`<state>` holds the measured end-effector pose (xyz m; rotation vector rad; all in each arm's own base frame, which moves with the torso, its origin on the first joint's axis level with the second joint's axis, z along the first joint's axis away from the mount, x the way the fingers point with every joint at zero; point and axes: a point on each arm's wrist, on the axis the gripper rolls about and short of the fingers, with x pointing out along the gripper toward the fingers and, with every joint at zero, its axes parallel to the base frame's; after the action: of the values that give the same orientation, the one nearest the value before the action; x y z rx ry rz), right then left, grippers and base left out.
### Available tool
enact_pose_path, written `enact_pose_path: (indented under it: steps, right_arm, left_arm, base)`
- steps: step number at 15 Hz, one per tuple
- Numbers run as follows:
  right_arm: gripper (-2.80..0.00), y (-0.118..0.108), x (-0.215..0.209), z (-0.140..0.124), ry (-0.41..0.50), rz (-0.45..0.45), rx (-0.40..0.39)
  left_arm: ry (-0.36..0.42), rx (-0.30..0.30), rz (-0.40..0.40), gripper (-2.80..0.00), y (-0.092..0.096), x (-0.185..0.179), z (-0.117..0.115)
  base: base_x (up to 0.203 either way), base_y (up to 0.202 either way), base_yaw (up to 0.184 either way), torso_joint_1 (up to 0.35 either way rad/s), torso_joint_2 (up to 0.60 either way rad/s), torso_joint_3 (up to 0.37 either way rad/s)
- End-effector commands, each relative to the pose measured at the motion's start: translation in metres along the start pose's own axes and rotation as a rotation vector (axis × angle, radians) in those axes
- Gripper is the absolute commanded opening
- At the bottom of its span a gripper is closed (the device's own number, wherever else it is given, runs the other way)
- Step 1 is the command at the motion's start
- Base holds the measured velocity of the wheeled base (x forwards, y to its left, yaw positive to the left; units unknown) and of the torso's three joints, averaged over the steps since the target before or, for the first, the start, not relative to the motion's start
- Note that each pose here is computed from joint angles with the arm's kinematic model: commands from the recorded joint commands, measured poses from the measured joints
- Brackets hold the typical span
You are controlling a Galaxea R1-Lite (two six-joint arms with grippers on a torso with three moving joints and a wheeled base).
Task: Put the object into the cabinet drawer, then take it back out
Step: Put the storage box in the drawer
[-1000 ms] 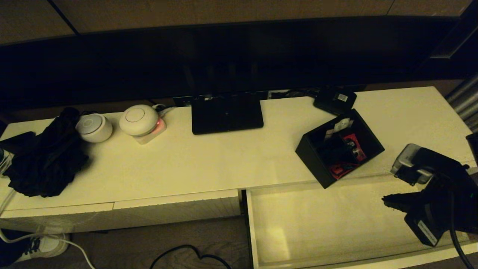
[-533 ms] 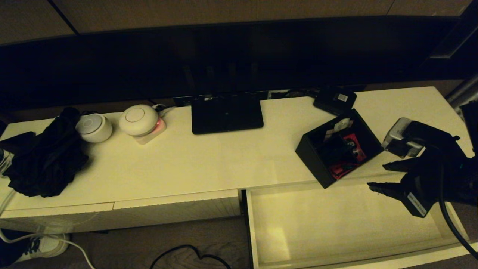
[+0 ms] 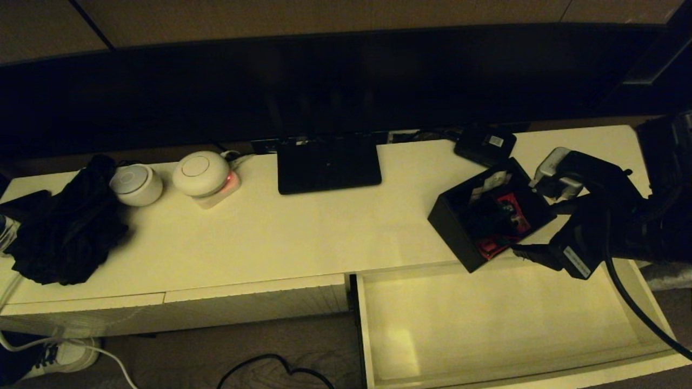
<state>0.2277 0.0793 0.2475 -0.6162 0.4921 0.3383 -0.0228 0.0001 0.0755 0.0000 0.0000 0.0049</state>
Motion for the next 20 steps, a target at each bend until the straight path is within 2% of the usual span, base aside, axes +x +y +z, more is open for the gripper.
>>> enact_pose_path:
  steps: [1,13,16,20]
  right_arm:
    - [0.00,-0.007,0.015,-0.004,0.030,-0.024,0.001]
    - [0.00,-0.020,0.038,0.019,-0.037,-0.052,-0.011]
    - [0.00,-0.016,0.047,0.015,-0.015,-0.029,-0.011]
    - [0.00,-0.015,0.058,0.017,-0.053,-0.025,-0.004]
  left_arm:
    - [0.003,0.000,0.001,-2.80,0.000,0.000,-0.001]
    - [0.003,0.000,0.000,-2.80,0.000,0.000,-0.001]
    - [0.003,0.000,0.000,-2.80,0.000,0.000,-0.001]
    - [0.003,0.000,0.001,-2.80,0.000,0.000,-0.001]
  base:
    - [0.000,0.000,0.000,0.000,0.00,0.000]
    - [0.000,0.000,0.000,0.000,0.00,0.000]
    - [0.000,0.000,0.000,0.000,0.00,0.000]
    - [0.000,0.000,0.000,0.000,0.00,0.000]
